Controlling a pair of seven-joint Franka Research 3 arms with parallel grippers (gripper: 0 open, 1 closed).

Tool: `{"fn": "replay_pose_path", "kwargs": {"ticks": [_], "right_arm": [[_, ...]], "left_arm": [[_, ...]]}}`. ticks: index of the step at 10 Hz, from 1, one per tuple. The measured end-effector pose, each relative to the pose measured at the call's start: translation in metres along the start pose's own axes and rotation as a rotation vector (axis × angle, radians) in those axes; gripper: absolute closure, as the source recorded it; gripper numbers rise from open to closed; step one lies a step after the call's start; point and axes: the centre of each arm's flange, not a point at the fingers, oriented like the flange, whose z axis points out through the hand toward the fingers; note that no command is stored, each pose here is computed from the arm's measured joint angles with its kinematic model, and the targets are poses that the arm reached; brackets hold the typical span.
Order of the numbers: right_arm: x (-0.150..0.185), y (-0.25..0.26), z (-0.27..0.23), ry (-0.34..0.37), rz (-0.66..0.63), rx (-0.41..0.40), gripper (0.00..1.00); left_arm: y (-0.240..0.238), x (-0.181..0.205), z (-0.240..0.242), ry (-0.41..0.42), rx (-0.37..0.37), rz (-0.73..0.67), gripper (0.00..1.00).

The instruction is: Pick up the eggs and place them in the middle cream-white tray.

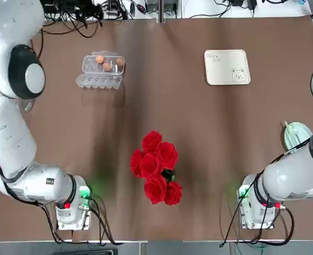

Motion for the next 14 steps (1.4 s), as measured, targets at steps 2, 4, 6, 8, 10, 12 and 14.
{"fn": "replay_pose_path", "kwargs": {"ticks": [2,4,6,8,10,12,14], "right_arm": [[0.000,-0.002,0.000,0.000,-0.003,0.000,0.00],[0.000,-0.002,0.000,0.000,-0.003,0.000,0.00],[0.000,-0.001,0.000,-0.001,-0.002,0.000,0.00],[0.000,-0.001,0.000,-0.001,-0.001,0.000,0.00],[0.000,0.000,0.000,-0.001,-0.003,0.000,0.00],[0.000,0.001,0.000,-0.001,-0.007,0.000,0.00],[0.000,0.001,0.000,-0.001,-0.010,0.000,0.00]], "left_arm": [[0.027,0.002,0.039,-0.003,-0.006,-0.041,0.00],[0.044,-0.001,0.082,-0.037,-0.001,-0.050,0.03],[0.048,0.002,0.123,-0.042,-0.005,-0.054,0.11],[0.052,-0.001,0.158,-0.056,-0.004,-0.054,0.15],[0.057,-0.004,0.178,-0.053,-0.006,-0.129,0.19],[0.061,-0.009,0.189,-0.066,0.001,-0.179,0.20],[0.060,-0.013,0.198,-0.079,0.008,-0.211,0.21]]}}
